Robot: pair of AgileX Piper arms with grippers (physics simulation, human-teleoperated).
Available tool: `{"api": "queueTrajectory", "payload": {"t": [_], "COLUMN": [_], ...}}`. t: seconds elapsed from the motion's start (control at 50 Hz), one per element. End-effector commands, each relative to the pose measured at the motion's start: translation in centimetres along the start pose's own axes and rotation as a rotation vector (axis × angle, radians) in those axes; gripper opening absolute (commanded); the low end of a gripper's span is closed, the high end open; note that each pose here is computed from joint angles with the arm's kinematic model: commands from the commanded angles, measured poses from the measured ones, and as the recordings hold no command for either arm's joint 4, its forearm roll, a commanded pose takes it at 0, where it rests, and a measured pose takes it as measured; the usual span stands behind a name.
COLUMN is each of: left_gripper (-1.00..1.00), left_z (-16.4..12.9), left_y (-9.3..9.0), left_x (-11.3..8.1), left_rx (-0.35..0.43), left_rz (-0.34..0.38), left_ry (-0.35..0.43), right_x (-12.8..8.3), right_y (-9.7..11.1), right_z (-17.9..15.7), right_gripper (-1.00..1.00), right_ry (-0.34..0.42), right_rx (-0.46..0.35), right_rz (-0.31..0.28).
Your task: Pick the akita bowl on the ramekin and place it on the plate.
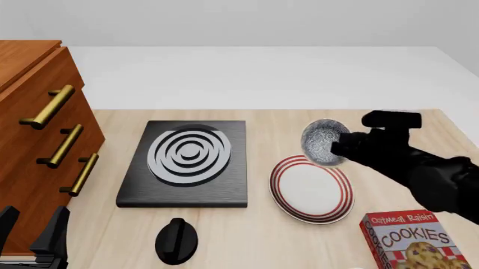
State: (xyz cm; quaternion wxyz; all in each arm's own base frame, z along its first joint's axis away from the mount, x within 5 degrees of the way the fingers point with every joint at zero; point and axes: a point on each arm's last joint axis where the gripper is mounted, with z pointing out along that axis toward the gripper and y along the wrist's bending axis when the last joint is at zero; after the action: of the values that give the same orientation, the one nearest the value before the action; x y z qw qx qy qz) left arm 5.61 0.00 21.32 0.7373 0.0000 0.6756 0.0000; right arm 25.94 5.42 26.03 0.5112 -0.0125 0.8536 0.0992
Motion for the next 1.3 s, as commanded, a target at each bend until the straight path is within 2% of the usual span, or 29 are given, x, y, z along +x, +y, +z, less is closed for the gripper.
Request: {"api": "queueTrajectory", "payload": {"t": [0.02,0.4,0.68,0.98,1.24,1.3], "left_gripper": [1.00,1.00,1.00,1.00,1.00,1.00], "left_z": [0.0,0.0,0.0,0.0,0.0,0.0], "left_y": [0.0,0.0,0.0,0.0,0.0,0.0], "left_x": [0.0,0.0,0.0,0.0,0.0,0.0], "left_rx": [0.000,0.000,0.000,0.000,0.000,0.000], "left_rz": [0.000,0.000,0.000,0.000,0.000,0.000], "left_ry": [0.000,0.000,0.000,0.000,0.000,0.000], "right_x": [1.5,4.0,5.2,7.4,8.0,8.4], "right_y": [-0.4,-1.1,-1.6,-2.2,-2.4,-2.0], "right_z": [3.5,6.4,7.0,8.2,8.7,8.9], "right_gripper": [-1.00,-1.00,-1.00,-1.00,-1.00,-1.00], "right_ry": [0.035,0.088,0.109,0.144,0.157,0.164], "right_rx": [0.012,0.032,0.044,0.060,0.064,0.056], "right_rz": [0.069,0.099,0.107,0.126,0.127,0.142]}}
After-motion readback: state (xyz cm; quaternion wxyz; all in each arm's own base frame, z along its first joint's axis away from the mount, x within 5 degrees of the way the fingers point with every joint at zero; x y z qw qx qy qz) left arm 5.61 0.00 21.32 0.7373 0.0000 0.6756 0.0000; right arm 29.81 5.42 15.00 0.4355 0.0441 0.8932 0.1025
